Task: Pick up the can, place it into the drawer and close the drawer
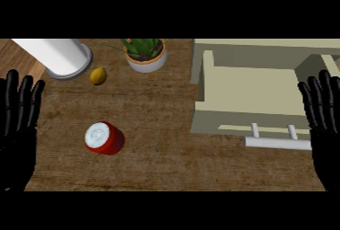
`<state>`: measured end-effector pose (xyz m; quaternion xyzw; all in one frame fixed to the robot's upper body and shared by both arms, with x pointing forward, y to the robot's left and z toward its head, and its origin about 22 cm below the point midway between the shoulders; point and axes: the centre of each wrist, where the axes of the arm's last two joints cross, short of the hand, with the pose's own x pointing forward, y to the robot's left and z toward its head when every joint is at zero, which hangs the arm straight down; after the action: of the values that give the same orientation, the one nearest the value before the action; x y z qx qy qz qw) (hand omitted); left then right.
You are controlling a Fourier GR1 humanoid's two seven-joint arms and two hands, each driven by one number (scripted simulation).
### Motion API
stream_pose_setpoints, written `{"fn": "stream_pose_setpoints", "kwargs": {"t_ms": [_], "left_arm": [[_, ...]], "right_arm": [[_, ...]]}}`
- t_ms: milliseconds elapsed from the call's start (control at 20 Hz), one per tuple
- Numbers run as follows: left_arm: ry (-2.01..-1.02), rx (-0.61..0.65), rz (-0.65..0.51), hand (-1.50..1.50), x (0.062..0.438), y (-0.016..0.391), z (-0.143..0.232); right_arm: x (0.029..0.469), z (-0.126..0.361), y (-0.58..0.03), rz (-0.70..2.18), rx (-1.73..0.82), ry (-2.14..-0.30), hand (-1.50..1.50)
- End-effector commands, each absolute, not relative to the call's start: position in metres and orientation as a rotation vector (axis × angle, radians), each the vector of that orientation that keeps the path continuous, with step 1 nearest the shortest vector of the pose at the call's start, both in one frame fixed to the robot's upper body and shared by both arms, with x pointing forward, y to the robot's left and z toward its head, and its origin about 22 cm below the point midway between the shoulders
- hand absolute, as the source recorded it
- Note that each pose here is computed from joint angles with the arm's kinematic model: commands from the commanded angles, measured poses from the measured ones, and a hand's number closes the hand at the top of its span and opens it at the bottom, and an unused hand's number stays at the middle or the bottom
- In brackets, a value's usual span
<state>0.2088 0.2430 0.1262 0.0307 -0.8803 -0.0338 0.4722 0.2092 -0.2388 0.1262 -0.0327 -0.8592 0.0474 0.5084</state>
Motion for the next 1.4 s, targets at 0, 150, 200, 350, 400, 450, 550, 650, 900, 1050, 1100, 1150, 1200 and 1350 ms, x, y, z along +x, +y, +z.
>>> {"fn": "stream_pose_setpoints", "kwargs": {"t_ms": [0,150,200,350,400,450,550,650,900,1050,1100,1150,1200,1350], "left_arm": [[-2.106,0.186,-0.023,-1.50,0.198,0.247,0.126],[-2.082,0.307,0.074,-1.50,0.182,0.238,0.144],[-2.050,0.355,0.094,-1.50,0.154,0.241,0.124],[-1.696,0.449,0.349,-1.50,0.153,0.262,0.090],[-1.679,0.440,0.373,-1.50,0.152,0.257,0.098],[-1.643,0.433,0.381,-1.50,0.145,0.250,0.093],[-1.643,0.449,0.400,-1.50,0.142,0.241,0.107],[-1.636,0.444,0.430,-1.50,0.127,0.234,0.123],[-1.650,0.464,0.406,-1.50,0.127,0.245,0.132],[-1.646,0.466,0.405,-1.50,0.135,0.227,0.121],[-1.640,0.449,0.405,-1.50,0.152,0.215,0.124],[-1.629,0.456,0.396,-1.50,0.148,0.229,0.120],[-1.633,0.441,0.413,-1.50,0.134,0.210,0.125],[-1.584,0.448,0.388,-1.50,0.151,0.216,0.099]], "right_arm": [[0.221,0.116,-0.235,0.129,-0.021,-2.057,-1.50],[0.223,0.122,-0.227,0.080,-0.046,-2.082,-1.50],[0.216,0.121,-0.247,0.066,-0.066,-2.080,-1.50],[0.204,0.095,-0.259,-0.076,-0.166,-1.824,-1.50],[0.206,0.103,-0.264,-0.072,-0.171,-1.827,-1.50],[0.206,0.105,-0.251,-0.061,-0.166,-1.816,-1.50],[0.214,0.100,-0.253,-0.057,-0.157,-1.787,-1.50],[0.217,0.117,-0.268,-0.075,-0.178,-1.801,-1.50],[0.190,0.097,-0.277,-0.042,-0.157,-1.810,-1.50],[0.182,0.107,-0.275,-0.074,-0.158,-1.811,-1.50],[0.205,0.090,-0.265,-0.060,-0.154,-1.810,-1.50],[0.197,0.123,-0.271,-0.090,-0.169,-1.814,-1.50],[0.193,0.112,-0.285,-0.062,-0.167,-1.804,-1.50],[0.183,0.099,-0.274,-0.075,-0.155,-1.810,-1.50]]}}
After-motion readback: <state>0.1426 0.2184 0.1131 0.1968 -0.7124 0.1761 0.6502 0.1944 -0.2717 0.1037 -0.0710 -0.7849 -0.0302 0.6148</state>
